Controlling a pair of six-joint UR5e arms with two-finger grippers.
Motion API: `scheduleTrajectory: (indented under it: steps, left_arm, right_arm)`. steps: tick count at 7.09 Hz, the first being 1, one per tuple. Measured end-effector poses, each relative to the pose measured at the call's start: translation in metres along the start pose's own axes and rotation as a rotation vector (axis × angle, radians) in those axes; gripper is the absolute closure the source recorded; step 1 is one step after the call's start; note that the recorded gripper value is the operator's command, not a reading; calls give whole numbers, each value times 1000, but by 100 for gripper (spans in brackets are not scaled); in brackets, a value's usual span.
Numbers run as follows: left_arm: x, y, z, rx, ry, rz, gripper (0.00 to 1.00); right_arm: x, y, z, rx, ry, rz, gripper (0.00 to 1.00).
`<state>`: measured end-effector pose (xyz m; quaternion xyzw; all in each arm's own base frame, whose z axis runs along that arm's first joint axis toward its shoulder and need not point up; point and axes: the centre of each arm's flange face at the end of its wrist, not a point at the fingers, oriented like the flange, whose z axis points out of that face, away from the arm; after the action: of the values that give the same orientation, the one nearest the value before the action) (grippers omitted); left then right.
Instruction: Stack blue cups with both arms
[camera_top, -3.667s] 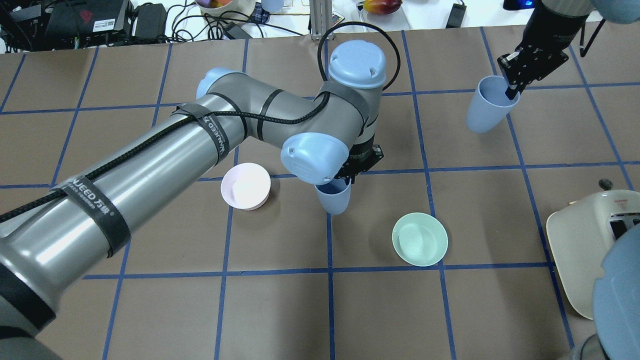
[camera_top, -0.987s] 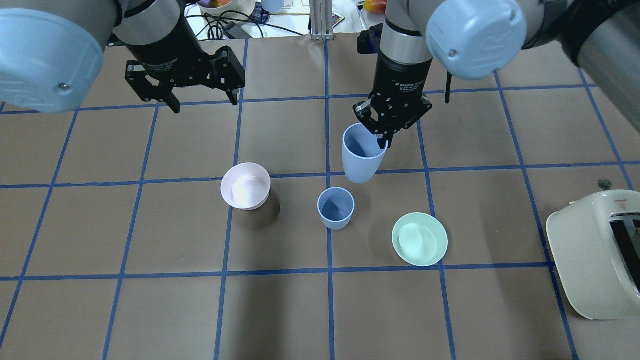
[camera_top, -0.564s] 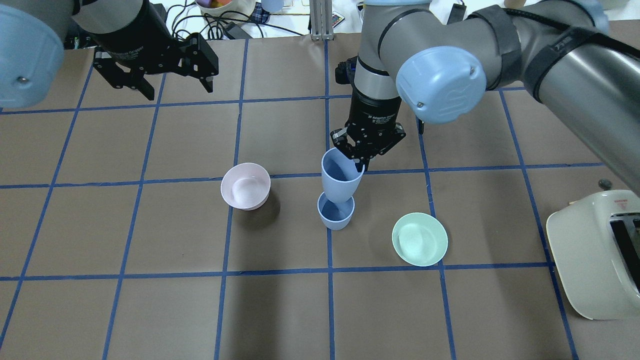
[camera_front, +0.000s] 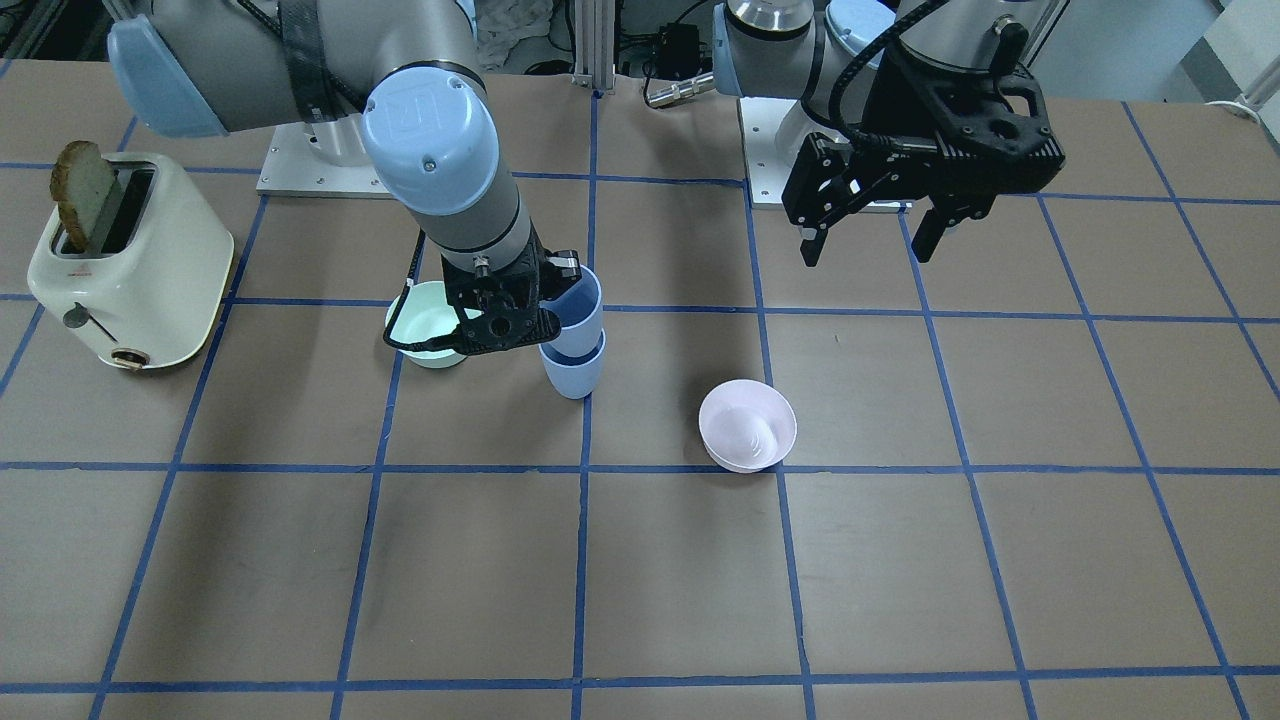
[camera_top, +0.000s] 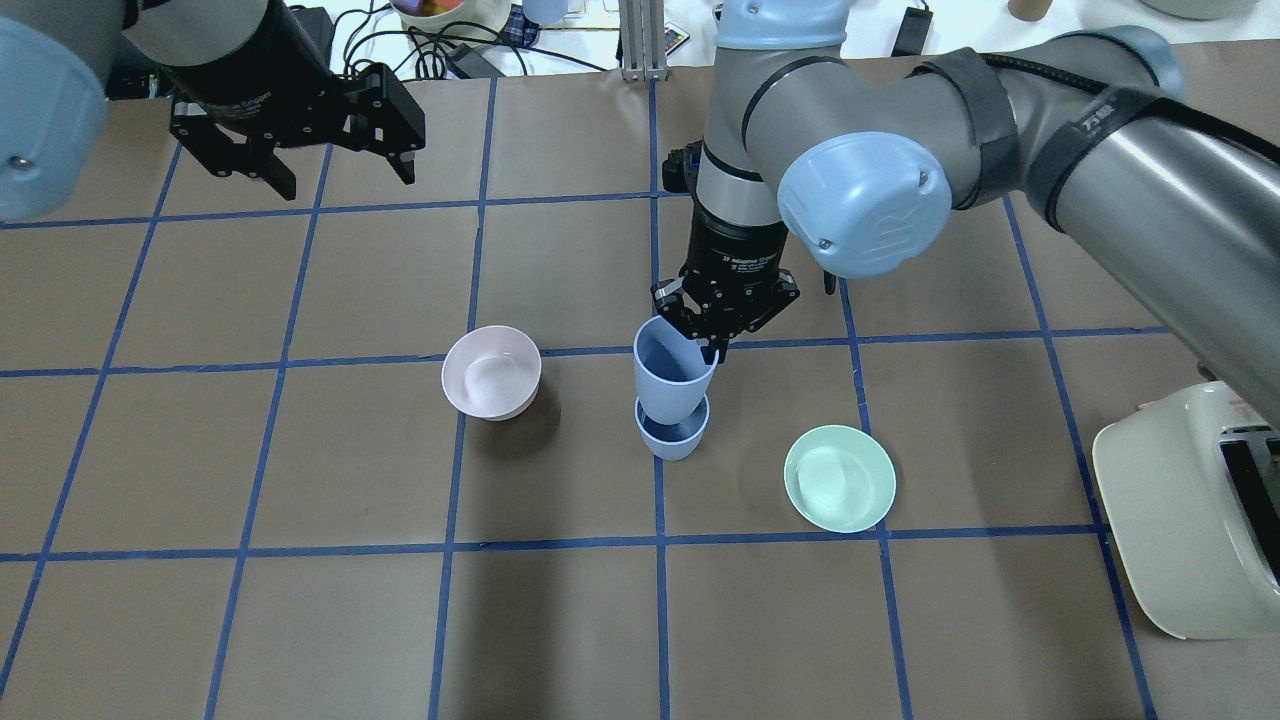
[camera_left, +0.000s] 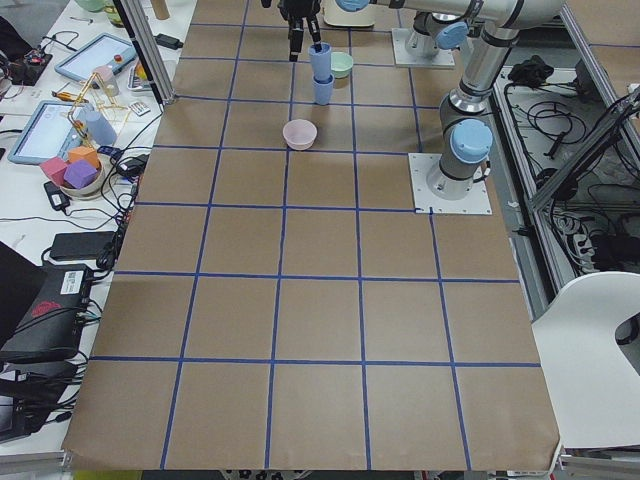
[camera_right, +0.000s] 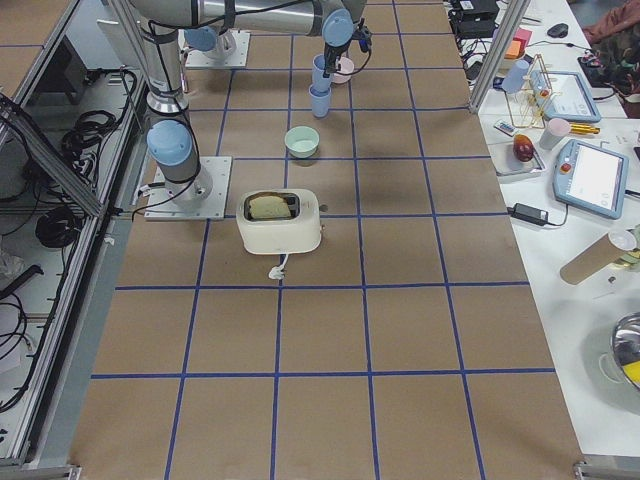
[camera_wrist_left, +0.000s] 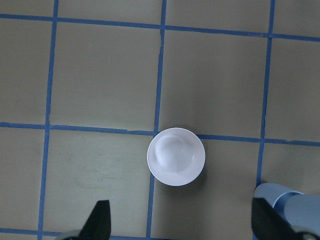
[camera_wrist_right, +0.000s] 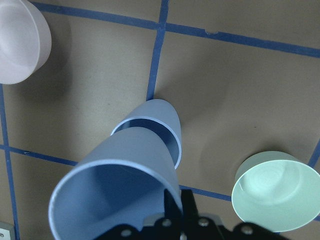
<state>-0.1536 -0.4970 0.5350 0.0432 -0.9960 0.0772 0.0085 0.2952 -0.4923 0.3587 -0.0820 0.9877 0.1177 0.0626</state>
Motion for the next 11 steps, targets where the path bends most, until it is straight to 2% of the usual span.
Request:
scheduleTrajectory:
  steps: [2,3,4,5,8,9,11]
  left_arm:
    - [0,0,0,-1,0,-1,0]
    - [0,1,1,-2,0,0,0]
    - [1,1,1,-3,0,0,0]
    - [1,1,1,-3,0,1,0]
    - [1,1,1,-4,0,2,0]
    - [1,1,1,-4,0,2,0]
    - [2,1,1,-5,0,2,0]
  right_arm:
    - [0,0,2,-5,3,4,100]
    - [1,-2,7,-11,4,4,92]
    - [2,-2,11,-19,5,3,3]
    - [2,-2,13,-22,9,1,0]
    - [3,-2,9,-14,16,9,0]
    - [3,-1,0,4,16,9,0]
    - [20,-3,-45,103,22,29,0]
